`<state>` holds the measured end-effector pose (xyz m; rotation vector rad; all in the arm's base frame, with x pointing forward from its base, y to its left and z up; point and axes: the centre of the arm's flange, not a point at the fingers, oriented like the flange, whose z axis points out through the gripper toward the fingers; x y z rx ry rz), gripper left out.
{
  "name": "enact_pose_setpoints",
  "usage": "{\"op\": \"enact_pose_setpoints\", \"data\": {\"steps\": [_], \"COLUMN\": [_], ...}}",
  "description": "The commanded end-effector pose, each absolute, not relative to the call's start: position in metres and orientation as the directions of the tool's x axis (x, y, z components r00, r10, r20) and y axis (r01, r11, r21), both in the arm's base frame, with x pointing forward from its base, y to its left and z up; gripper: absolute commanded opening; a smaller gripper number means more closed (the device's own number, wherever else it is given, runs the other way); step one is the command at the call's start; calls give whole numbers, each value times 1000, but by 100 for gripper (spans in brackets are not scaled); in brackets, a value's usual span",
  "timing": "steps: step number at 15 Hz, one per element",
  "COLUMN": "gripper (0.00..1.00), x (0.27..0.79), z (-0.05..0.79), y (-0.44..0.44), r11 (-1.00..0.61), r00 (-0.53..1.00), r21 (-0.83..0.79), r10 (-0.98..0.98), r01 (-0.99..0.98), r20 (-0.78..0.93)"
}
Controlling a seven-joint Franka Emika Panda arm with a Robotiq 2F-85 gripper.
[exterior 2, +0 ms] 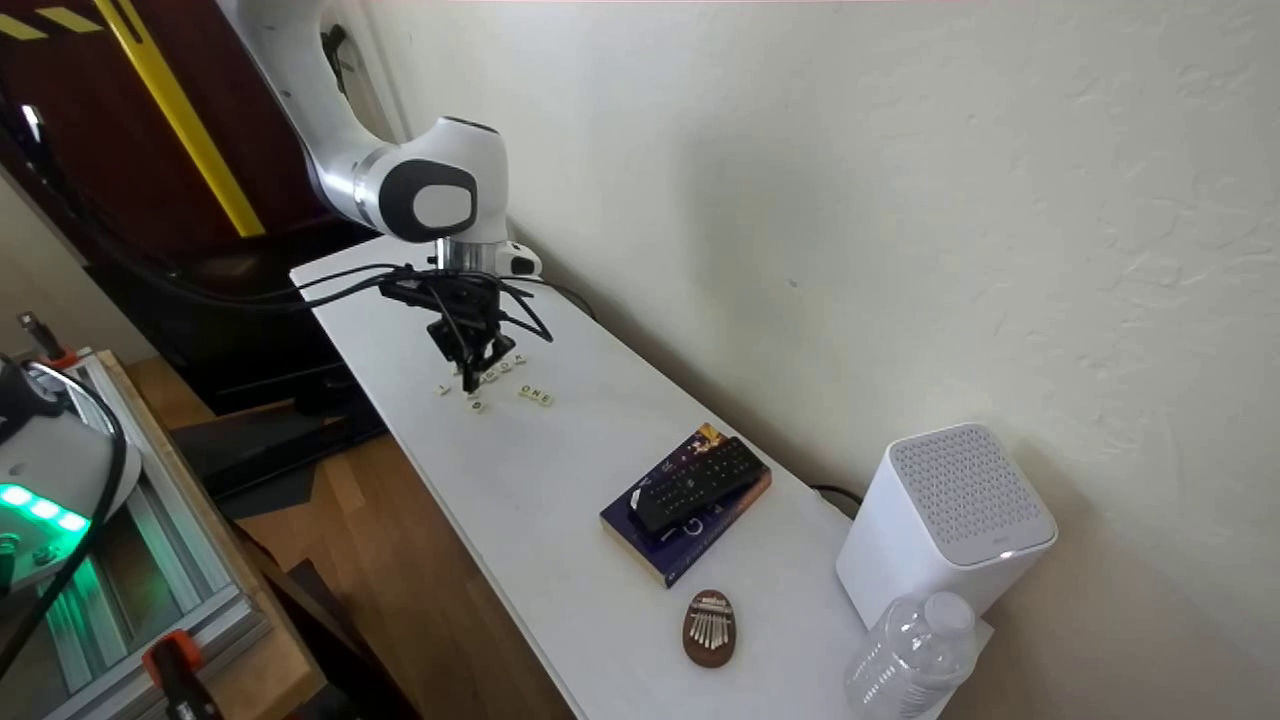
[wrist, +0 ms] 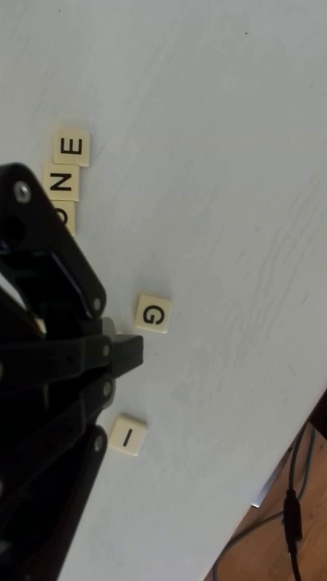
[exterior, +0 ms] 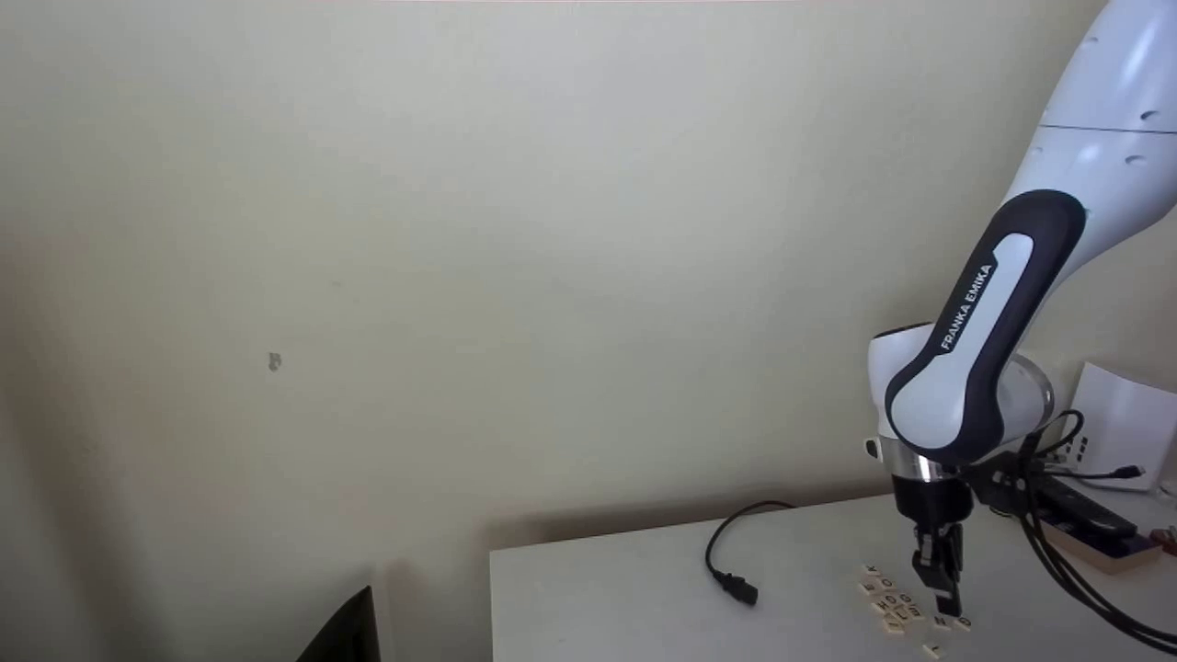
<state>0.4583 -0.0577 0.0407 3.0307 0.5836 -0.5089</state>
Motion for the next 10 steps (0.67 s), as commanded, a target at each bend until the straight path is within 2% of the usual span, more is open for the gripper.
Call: {"op": "enact_pose_setpoints", "data": {"steps": [1,10], "gripper": [0,0], "x": [453,454], "z": [41,28], "y": [-54,-55], "r11": [-921,-947], "r00": [856,896], "r21": [-52,-45], "r10": [378,316], "r01": [385,318], "r20": [-352,-312]}}
